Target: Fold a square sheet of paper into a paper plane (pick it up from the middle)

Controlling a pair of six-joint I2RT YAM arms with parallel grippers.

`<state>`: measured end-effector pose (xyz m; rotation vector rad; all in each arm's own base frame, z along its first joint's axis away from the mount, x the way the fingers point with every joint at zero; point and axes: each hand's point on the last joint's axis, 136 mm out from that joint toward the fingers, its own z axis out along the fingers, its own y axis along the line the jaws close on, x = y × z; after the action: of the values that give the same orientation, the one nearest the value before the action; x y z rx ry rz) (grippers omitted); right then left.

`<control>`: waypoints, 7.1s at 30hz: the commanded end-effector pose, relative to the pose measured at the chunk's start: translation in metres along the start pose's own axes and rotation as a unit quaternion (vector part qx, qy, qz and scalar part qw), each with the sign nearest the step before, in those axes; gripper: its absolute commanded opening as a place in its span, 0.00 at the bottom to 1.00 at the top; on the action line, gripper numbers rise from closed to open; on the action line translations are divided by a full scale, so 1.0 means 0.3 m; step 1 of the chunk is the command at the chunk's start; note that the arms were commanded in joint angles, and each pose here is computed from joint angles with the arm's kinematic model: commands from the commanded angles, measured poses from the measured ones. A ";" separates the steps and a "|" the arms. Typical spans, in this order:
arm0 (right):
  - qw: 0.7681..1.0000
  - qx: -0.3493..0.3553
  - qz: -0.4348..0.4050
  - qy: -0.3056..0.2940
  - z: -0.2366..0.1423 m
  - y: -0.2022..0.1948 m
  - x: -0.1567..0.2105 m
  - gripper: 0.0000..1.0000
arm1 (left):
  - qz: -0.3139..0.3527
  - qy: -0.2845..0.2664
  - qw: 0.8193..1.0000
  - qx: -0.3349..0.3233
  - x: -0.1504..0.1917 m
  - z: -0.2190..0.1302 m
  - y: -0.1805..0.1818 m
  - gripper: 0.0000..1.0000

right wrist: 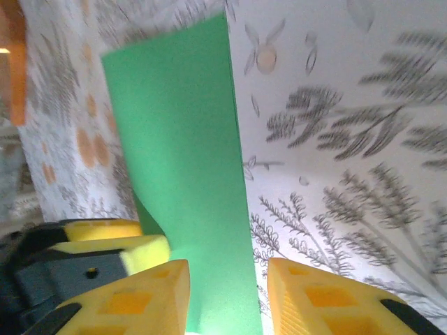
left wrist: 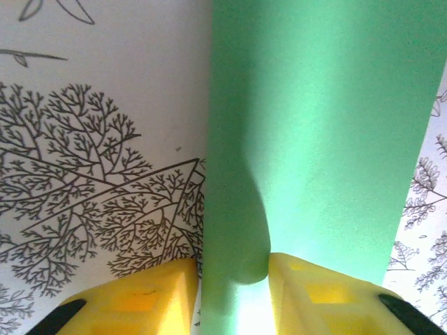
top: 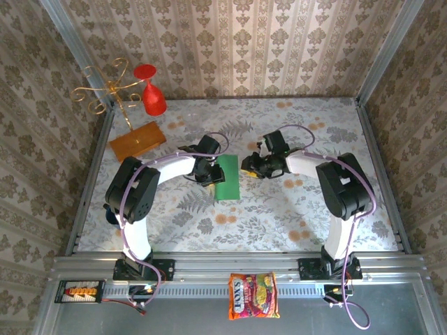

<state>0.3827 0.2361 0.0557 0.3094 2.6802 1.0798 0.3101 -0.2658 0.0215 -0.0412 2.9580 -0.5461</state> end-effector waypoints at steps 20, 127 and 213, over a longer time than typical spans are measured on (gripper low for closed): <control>1.000 0.009 -0.010 -0.014 -0.057 -0.039 -0.047 0.36 | -0.007 0.051 0.997 -0.053 0.054 0.114 0.090 0.29; 0.967 0.187 -0.008 0.172 0.200 -0.318 0.299 0.03 | 0.037 0.023 0.989 0.141 -0.010 -0.020 -0.209 0.00; 0.926 0.312 -0.021 0.213 0.129 -0.520 0.354 0.00 | 0.009 -0.136 0.964 0.228 -0.158 -0.134 -0.035 0.00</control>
<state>0.3550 0.2759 0.0037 -0.0489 2.9469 0.9590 0.3474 -0.2385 0.0503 -0.1427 2.5466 -1.0875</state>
